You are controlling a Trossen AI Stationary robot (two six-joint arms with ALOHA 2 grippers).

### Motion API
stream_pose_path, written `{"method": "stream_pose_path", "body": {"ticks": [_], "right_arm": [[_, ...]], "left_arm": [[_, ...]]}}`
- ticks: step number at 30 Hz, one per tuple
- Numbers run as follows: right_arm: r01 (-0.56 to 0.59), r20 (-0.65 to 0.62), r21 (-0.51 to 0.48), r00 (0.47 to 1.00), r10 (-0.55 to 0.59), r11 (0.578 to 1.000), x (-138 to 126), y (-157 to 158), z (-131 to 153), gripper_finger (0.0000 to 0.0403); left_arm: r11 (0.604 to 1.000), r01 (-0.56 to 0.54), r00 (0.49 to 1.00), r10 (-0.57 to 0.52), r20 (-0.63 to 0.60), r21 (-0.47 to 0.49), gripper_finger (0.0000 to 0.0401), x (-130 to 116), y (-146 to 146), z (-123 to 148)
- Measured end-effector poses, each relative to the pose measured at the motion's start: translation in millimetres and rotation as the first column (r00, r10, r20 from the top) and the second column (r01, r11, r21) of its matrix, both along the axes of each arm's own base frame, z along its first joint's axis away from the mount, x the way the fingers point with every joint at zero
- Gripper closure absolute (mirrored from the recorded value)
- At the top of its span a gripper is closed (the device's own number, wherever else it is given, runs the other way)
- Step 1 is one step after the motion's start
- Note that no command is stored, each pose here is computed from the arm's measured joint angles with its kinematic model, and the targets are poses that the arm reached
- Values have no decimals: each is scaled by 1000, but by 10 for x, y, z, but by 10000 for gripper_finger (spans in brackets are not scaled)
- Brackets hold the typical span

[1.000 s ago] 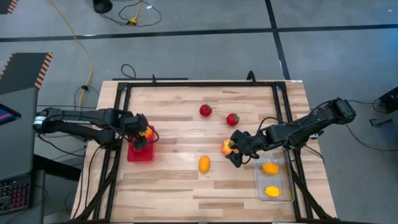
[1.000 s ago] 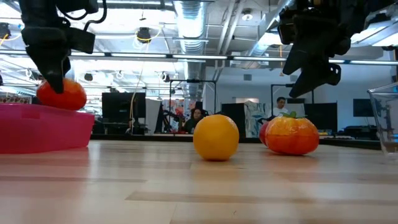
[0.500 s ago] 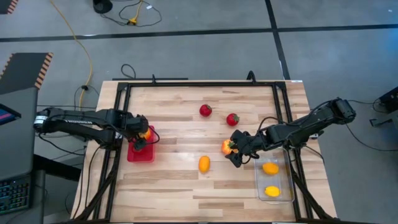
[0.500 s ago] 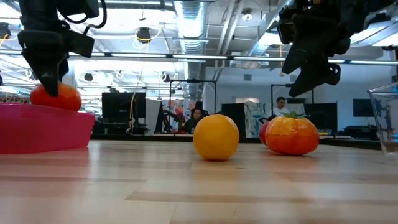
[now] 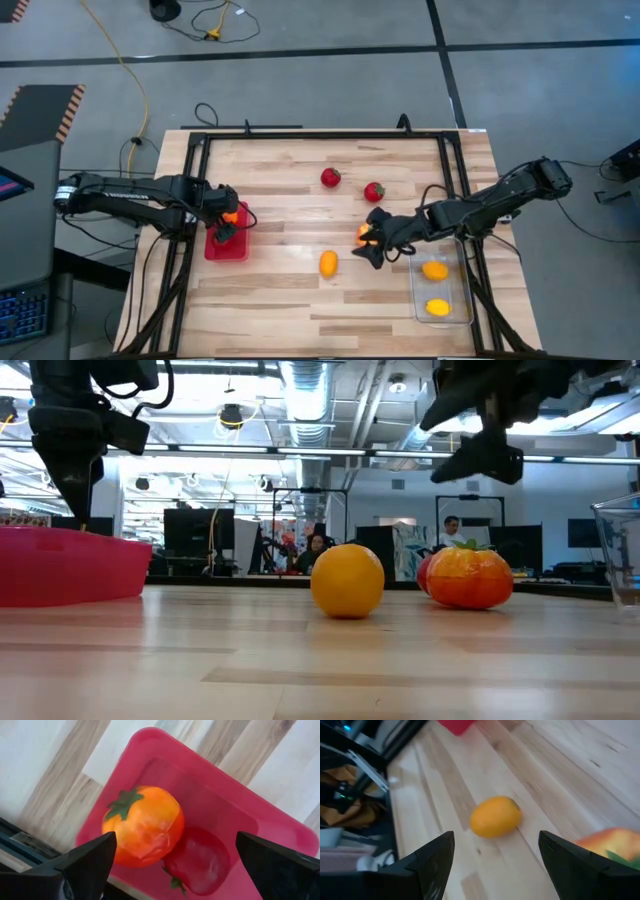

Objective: Sort produce into baskets
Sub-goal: Put the yellow lemon into the transparent bin

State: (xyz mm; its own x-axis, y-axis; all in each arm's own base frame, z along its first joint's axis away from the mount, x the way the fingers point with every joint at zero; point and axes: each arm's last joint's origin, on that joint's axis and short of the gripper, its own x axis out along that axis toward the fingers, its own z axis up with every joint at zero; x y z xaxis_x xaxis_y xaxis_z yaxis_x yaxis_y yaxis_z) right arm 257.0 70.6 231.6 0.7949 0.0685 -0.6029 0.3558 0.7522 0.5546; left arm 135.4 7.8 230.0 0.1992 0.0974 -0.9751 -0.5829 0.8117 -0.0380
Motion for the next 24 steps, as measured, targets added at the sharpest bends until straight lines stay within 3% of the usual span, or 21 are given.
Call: {"method": "stream_pose_path", "body": {"ticks": [8, 14, 18, 24], "right_arm": [[0, 110, 34, 994, -4, 999, 91, 26, 62, 85], [-1, 141, 63, 990, -7, 998, 326, 124, 101, 85], [5, 81, 66, 997, -10, 998, 498, 202, 181, 85], [142, -156, 123, 980, -122, 982, 681, 251, 292, 85]], "left_arm": [[1000, 6, 1000, -6, 0, 1, 5, 1, 0, 0], [1000, 26, 1000, -26, -1, 6, 5, 1, 0, 1], [999, 35, 999, -35, 1, 9, 5, 0, 0, 3], [1000, 6, 1000, -6, 6, 3, 5, 2, 1, 4]]}}
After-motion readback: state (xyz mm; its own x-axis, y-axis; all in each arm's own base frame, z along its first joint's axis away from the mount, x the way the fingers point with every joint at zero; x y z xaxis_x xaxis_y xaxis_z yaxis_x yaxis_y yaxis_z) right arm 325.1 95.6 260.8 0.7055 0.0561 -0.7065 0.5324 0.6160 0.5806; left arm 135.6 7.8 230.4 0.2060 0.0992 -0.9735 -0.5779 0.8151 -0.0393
